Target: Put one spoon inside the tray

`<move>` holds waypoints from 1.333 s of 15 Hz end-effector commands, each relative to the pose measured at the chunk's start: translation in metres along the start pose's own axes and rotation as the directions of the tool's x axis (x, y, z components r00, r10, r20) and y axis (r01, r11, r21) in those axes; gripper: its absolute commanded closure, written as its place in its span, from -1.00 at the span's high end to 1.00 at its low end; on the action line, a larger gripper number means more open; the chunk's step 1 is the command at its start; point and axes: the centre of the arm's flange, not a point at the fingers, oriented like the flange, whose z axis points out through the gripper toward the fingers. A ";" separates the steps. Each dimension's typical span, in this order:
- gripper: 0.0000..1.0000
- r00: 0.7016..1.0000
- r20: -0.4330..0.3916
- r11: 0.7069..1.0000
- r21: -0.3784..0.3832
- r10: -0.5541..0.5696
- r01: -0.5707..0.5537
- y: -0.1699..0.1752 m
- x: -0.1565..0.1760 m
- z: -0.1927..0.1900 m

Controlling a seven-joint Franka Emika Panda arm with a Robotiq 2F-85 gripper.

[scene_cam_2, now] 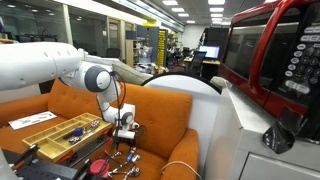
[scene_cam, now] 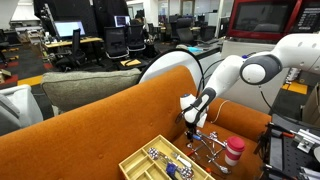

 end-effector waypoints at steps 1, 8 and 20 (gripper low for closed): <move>1.00 1.000 -0.011 1.000 -0.009 0.008 -0.009 0.016 0.029 0.037; 1.00 1.000 -0.002 1.000 -0.008 0.026 -0.026 0.044 0.033 0.051; 1.00 0.998 -0.010 0.998 0.028 0.059 -0.059 0.057 0.027 0.053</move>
